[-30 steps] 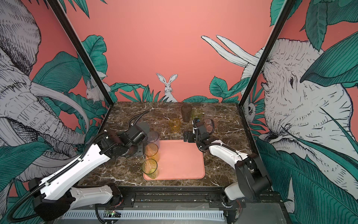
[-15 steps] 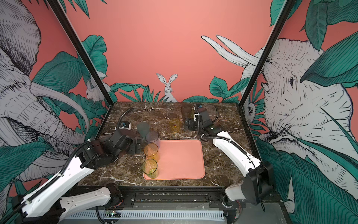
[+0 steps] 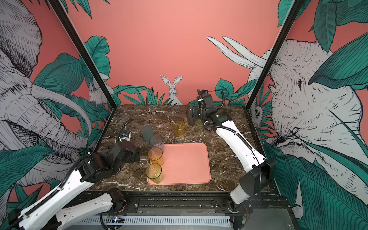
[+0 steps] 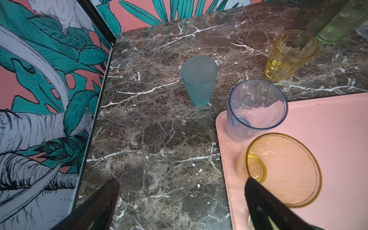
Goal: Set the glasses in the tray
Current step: 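Raise the left gripper from the tray while the right gripper reaches beyond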
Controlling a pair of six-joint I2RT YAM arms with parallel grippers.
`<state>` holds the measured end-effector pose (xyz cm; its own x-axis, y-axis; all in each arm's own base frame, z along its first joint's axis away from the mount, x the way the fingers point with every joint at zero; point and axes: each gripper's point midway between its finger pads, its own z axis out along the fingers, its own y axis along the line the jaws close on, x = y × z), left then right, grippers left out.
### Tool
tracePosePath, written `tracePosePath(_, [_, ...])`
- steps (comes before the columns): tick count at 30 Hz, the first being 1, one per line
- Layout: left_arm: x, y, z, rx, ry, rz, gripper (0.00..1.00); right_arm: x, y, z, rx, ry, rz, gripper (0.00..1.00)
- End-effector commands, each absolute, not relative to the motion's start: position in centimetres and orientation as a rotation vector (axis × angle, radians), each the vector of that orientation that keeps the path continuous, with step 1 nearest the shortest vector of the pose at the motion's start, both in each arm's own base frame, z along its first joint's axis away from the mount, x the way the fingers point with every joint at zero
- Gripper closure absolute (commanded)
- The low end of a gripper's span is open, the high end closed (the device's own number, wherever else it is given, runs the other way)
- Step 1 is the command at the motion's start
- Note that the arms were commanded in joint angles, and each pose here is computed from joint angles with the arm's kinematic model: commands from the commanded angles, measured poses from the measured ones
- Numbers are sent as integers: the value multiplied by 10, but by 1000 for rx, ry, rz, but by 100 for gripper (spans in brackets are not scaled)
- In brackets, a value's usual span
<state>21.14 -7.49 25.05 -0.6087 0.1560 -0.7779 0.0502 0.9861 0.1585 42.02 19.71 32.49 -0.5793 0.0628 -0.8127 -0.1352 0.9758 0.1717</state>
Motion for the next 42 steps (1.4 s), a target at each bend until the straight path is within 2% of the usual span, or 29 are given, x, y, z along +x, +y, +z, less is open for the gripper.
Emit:
tracePosePath(1, [212,-59,257,110,2168,217,1,433,188,323,-44,2195,179,7])
tracePosePath(19, [204,-29,245,40,2112,335,1,525,183,278,59,2312,185,10])
tracePosePath(25, [205,-25,244,54,2102,390,1,539,187,260,62,2337,181,12])
tracePosePath(42, [202,-26,234,45,2126,360,1,557,195,216,73,2410,164,22])
